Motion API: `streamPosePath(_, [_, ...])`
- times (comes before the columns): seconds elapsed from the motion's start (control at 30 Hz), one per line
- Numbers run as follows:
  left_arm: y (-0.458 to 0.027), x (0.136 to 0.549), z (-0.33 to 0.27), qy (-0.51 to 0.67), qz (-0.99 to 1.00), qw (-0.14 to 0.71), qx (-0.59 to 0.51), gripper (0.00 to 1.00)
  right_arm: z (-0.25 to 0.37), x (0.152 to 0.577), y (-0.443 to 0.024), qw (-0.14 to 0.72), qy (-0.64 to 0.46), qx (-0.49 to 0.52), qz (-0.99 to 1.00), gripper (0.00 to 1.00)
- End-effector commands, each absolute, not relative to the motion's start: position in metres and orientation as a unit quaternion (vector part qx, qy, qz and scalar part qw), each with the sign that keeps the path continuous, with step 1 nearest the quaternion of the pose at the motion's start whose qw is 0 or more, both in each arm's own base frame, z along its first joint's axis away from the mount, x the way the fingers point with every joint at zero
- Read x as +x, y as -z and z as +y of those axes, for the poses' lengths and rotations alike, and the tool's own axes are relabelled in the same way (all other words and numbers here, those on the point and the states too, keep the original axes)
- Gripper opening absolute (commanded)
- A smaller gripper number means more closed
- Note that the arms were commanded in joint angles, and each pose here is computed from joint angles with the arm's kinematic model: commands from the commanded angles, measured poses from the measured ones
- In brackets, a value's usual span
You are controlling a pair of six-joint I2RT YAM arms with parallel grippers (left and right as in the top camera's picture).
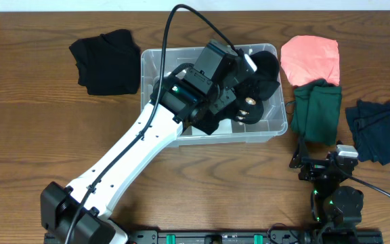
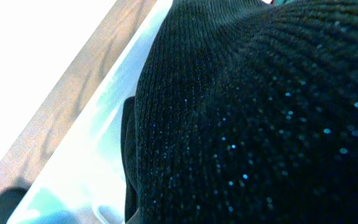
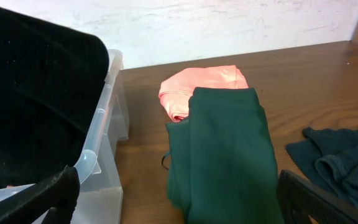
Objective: Pack container
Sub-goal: 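Lift the knit garment with the left gripper and carry it over the bin, then lower the knit garment into the bin and open the left gripper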
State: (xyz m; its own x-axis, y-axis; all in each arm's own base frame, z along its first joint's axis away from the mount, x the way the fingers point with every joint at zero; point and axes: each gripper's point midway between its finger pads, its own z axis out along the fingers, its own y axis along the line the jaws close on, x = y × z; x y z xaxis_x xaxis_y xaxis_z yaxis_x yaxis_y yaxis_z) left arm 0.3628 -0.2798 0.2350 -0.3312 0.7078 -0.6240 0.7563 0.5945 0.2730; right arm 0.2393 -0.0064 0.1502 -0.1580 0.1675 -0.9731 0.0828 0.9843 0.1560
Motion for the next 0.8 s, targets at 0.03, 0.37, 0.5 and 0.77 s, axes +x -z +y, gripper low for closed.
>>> streamPosePath(0.03, [-0.277, 0.373, -0.286, 0.041, 0.784, 0.425, 0.450, 0.06, -0.008, 0.239, -0.150, 0.644, -0.034, 0.089, 0.759, 0.99])
streamPosePath(0.37, [-0.300, 0.387, -0.296, 0.047, 0.761, 0.477, 0.438, 0.06, -0.008, 0.239, -0.150, 0.644, -0.034, 0.089, 0.759, 0.99])
streamPosePath(0.5, [-0.305, 0.389, -0.297, 0.035, 0.744, 0.487, 0.455, 0.06, -0.008, 0.239, -0.150, 0.644, -0.034, 0.089, 0.759, 0.99])
streamPosePath(0.77, [-0.295, 0.401, -0.269, -0.009, 0.770, 0.468, 0.433, 0.06, -0.008, 0.239, -0.150, 0.644, -0.034, 0.089, 0.759, 0.99])
